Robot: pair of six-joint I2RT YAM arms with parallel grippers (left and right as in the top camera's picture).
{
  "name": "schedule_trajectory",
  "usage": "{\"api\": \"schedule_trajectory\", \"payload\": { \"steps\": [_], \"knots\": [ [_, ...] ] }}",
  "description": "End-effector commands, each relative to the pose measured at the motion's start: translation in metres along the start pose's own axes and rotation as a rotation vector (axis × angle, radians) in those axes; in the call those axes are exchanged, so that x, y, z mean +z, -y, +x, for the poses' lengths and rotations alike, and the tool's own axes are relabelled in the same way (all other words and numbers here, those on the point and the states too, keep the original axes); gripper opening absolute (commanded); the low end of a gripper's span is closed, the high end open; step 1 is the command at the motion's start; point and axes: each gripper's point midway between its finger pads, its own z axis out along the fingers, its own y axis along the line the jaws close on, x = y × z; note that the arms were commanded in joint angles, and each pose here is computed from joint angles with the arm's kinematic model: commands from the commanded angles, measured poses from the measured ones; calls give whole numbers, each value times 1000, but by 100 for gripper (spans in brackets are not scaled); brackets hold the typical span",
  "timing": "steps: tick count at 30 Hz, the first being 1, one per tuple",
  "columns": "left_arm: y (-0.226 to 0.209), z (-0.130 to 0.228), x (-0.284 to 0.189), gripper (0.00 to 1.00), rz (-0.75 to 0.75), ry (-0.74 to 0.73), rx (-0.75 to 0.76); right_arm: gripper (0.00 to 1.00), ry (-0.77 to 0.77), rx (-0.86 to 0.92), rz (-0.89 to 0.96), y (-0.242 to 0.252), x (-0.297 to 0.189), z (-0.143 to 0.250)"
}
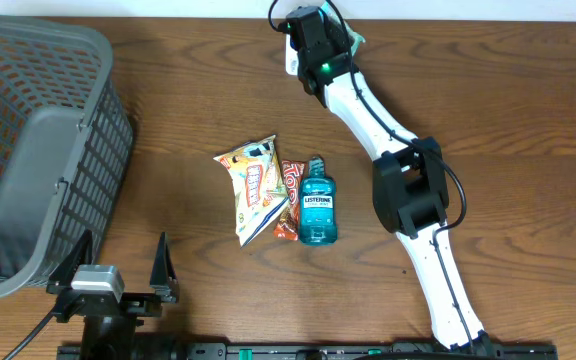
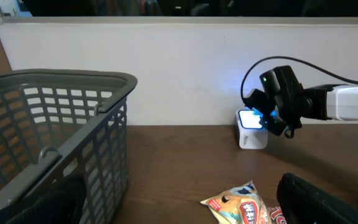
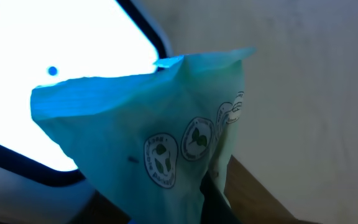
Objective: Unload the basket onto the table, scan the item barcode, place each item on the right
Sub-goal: 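Carry the wipes pack to the right edge and release it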
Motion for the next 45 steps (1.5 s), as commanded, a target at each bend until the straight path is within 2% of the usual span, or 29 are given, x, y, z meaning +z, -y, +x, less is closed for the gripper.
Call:
{"api": "schedule_trajectory", "payload": {
  "steps": [1, 3, 6, 9, 13, 17, 20, 22, 26, 30, 32, 34, 35, 36, 38, 42, 45],
  "knots": [
    [2, -2, -2, 98, 13, 9, 9, 1, -58, -12, 77, 28, -17, 2],
    [2, -2, -2, 98, 13, 9, 9, 1, -124, 3, 105, 43, -24, 16],
    [2, -2, -2, 98, 13, 9, 9, 1, -272, 64, 186, 75, -38, 54],
    [2, -2, -2, 98, 13, 9, 9, 1, -400, 158, 186, 95, -41, 99],
    [2, -2, -2, 98, 13, 9, 9, 1, -627, 313, 211, 127, -32, 188],
    [2, -2, -2, 98, 13, 10, 9, 1, -825, 482, 100, 144, -19, 278],
    [2, -2, -2, 98, 13, 9, 9, 1, -909, 576, 50, 156, -13, 327],
    [2, -2, -2, 98, 13, 9, 9, 1, -984, 671, 16, 167, -10, 376],
    [2, -2, -2, 98, 13, 10, 9, 1, -1063, 796, -16, 176, -12, 432],
    [2, -2, -2, 98, 13, 9, 9, 2, -1096, 910, -58, 181, -15, 465],
    [2, -2, -2, 98, 13, 9, 9, 9, -1121, 935, -62, 184, -20, 479],
    [2, -2, -2, 98, 13, 9, 9, 28, -1147, 948, -61, 187, -26, 491],
    [2, -2, -2, 98, 13, 10, 9, 59, -1158, 960, -59, 189, -29, 495],
    [2, -3, -2, 98, 13, 12, 9, 82, -1165, 974, -51, 191, -33, 497],
    [0, -7, -2, 98, -1, 28, 10, 99, -1164, 993, -38, 198, -40, 496],
    [-21, -14, -3, 98, -122, 61, 8, 99, -1080, 1057, -22, 223, -55, 472],
    [-36, -18, -6, 98, -213, 78, 4, 99, -932, 1140, -56, 248, -71, 433]
  ]
}}
